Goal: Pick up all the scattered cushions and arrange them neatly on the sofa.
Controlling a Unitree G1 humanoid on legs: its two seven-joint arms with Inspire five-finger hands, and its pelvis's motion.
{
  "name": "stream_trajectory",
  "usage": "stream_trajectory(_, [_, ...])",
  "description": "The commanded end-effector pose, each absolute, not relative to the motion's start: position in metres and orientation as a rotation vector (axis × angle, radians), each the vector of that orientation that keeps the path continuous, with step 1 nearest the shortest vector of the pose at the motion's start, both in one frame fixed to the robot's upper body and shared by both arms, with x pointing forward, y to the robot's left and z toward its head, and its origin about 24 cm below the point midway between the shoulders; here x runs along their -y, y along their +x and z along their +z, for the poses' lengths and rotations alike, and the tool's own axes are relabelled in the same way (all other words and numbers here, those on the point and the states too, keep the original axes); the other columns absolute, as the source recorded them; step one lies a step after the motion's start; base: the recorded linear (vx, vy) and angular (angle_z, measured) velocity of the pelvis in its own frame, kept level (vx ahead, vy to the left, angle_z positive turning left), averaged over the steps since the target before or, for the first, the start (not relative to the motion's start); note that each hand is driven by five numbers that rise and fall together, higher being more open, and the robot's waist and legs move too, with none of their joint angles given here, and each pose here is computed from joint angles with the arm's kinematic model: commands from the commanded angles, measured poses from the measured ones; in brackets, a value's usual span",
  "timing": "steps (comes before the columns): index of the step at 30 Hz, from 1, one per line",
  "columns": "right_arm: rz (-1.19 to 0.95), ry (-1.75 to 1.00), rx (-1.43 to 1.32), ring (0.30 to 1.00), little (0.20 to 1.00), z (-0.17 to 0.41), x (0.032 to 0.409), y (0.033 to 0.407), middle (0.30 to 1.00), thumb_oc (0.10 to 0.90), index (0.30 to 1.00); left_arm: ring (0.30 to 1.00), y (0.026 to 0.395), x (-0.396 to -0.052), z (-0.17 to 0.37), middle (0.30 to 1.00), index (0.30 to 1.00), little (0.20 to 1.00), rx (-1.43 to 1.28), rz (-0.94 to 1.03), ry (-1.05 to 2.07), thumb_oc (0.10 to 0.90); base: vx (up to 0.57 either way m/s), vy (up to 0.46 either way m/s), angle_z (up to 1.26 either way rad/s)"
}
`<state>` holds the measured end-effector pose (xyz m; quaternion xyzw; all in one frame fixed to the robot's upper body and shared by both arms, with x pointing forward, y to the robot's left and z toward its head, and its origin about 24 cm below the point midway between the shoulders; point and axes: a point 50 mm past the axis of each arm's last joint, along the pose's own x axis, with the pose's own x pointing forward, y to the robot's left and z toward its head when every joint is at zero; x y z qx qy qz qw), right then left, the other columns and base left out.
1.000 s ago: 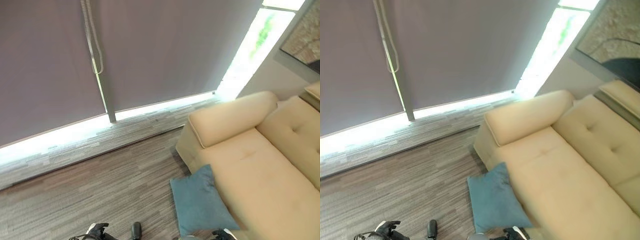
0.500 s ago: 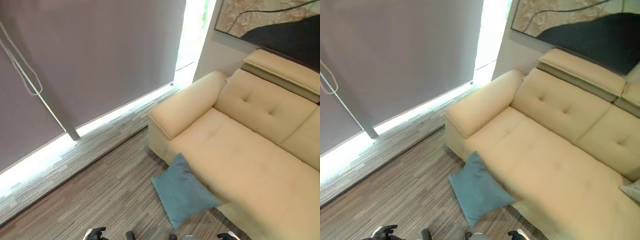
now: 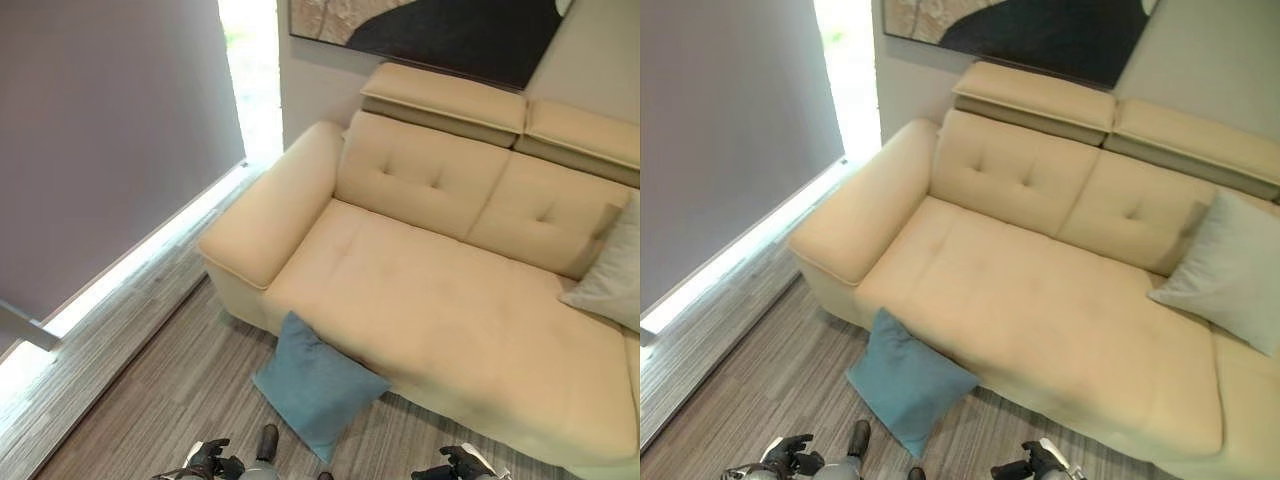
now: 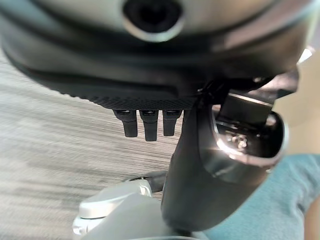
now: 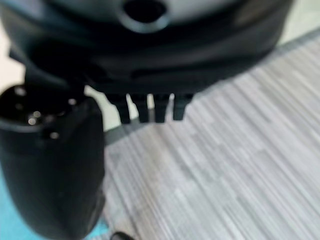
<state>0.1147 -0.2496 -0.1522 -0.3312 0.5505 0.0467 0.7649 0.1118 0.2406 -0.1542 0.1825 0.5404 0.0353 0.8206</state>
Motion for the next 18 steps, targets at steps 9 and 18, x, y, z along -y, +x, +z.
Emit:
stream_trajectory(9, [0.111,-0.714,-1.071,0.9,0.9,-0.143,0.236,0.149,0.9,0.8,0.9,0.9,0.134,-0.254,-0.143,0.9,0.9,0.9,-1.054,0.116,0.422,0.8,0.01,0.198,-0.66])
stream_trajectory(18, [0.089,-0.718,-1.087,0.9,0.9,-0.145,0.242,0.141,0.9,0.8,0.9,0.9,0.118,-0.25,-0.149,0.9,0.9,0.9,-1.102,0.076,0.428,0.8,-0.04,0.039,-0.48])
